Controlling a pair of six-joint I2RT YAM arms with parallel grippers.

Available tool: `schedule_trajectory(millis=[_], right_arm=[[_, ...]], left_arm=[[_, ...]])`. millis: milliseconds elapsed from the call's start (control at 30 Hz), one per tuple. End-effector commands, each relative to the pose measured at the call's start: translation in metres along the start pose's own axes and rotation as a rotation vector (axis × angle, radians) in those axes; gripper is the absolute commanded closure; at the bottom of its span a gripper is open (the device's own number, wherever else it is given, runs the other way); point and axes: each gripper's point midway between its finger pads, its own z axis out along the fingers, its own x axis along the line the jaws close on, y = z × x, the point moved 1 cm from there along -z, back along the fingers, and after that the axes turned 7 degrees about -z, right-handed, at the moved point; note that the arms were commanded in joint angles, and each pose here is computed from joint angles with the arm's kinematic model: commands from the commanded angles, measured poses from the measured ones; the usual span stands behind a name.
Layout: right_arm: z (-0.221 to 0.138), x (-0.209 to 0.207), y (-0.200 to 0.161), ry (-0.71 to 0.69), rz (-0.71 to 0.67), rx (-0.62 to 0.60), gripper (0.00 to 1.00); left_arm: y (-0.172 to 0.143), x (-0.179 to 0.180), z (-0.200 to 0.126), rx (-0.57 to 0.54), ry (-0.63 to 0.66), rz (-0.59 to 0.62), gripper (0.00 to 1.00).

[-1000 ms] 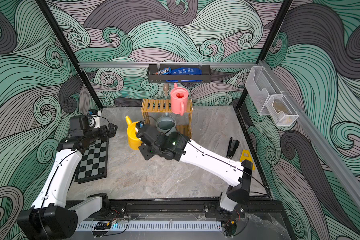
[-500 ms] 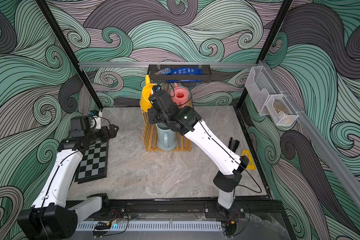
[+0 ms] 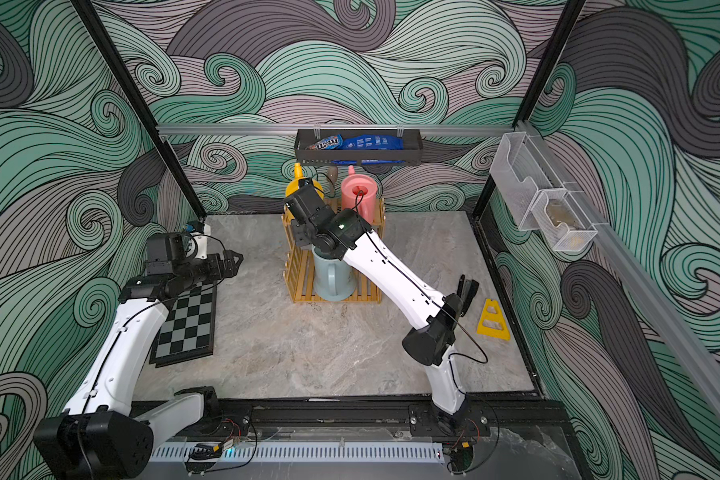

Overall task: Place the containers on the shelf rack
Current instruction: 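Place the container on the shelf.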

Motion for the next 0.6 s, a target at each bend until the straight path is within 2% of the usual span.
schedule_trajectory(millis=[0,133,233,300,567], right_arm=[[-0.017,-0.009,0.030,-0.015,0.045,-0.111,0.84],[-0.013,-0.010,0.031,-0.022,0.049,-0.113,0.75],[-0.008,-0.007,0.032,-0.008,0.048,-0.116,0.63],[-0.005,-0.006,0.033,-0.006,0.051,-0.118,0.59],[-0.003,0.009,0.040,0.069,0.073,-0.138,0.58]], left_arm=[[0.002,-0.006,0.000,-0.004,-0.029,0.005,0.01],[0.001,-0.006,0.002,-0.005,-0.028,0.008,0.01],[0.002,-0.008,0.000,-0.005,-0.036,0.006,0.01],[0.002,-0.008,0.000,-0.007,-0.033,0.009,0.01],[0.002,-0.009,0.000,-0.005,-0.033,0.015,0.01]])
